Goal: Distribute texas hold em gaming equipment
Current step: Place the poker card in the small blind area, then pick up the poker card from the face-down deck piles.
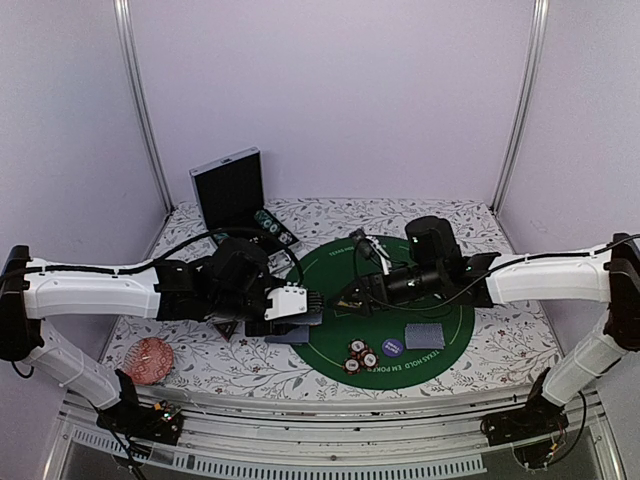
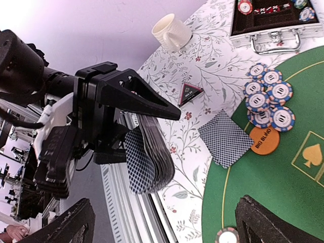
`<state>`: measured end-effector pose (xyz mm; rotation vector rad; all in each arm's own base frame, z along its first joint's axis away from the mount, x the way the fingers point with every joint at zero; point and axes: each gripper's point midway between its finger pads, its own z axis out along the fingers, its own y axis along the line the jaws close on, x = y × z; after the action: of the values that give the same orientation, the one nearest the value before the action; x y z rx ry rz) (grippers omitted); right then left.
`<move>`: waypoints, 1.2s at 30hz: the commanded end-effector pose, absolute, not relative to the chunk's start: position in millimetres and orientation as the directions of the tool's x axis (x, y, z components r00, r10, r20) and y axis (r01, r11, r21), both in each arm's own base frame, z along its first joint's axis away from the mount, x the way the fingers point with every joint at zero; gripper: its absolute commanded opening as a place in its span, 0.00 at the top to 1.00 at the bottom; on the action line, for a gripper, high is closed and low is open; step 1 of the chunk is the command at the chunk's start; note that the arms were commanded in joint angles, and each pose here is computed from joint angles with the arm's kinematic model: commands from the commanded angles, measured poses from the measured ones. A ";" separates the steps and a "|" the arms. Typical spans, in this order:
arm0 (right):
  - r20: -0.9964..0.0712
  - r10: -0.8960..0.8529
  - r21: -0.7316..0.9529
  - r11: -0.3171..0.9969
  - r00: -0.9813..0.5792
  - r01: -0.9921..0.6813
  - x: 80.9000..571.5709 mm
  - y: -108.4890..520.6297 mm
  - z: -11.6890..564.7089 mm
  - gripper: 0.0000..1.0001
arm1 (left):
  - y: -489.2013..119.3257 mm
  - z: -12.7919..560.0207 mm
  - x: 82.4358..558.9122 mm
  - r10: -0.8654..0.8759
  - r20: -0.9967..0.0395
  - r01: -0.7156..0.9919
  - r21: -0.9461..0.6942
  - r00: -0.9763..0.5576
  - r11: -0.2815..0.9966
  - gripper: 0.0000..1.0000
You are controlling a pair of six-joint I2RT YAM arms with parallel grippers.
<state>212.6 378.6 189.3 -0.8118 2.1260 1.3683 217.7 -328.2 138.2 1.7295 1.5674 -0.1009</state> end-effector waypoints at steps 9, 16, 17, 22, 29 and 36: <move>-0.676 -0.213 0.660 0.252 -0.706 -0.708 225.1 441.3 176.9 0.00 | -335.2 147.5 214.3 0.786 -0.569 0.878 0.473 0.242 0.072 0.47; -0.629 -0.239 0.640 0.380 -0.739 -0.668 233.8 431.5 145.9 0.08 | -335.5 147.1 213.9 0.786 -0.569 0.879 0.472 0.241 0.072 0.47; -0.630 -0.240 0.633 0.391 -0.738 -0.668 234.6 429.1 145.4 0.09 | -335.4 147.0 214.0 0.786 -0.569 0.879 0.472 0.241 0.072 0.47; -0.644 -0.241 0.605 0.420 -0.726 -0.677 234.9 421.1 149.4 0.14 | -335.0 147.3 214.5 0.787 -0.569 0.878 0.473 0.240 0.074 0.47; -0.643 -0.255 0.591 0.435 -0.722 -0.680 233.5 416.3 151.3 0.24 | -334.6 146.6 214.6 0.789 -0.567 0.877 0.474 0.239 0.074 0.47; -0.658 -0.268 0.615 0.348 -0.704 -0.708 220.3 419.6 172.5 0.38 | -333.8 144.1 216.0 0.795 -0.558 0.876 0.476 0.236 0.075 0.47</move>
<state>226.3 419.6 149.0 -0.8126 2.2219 1.2852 214.8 -328.0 136.2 1.7397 1.5741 -0.1172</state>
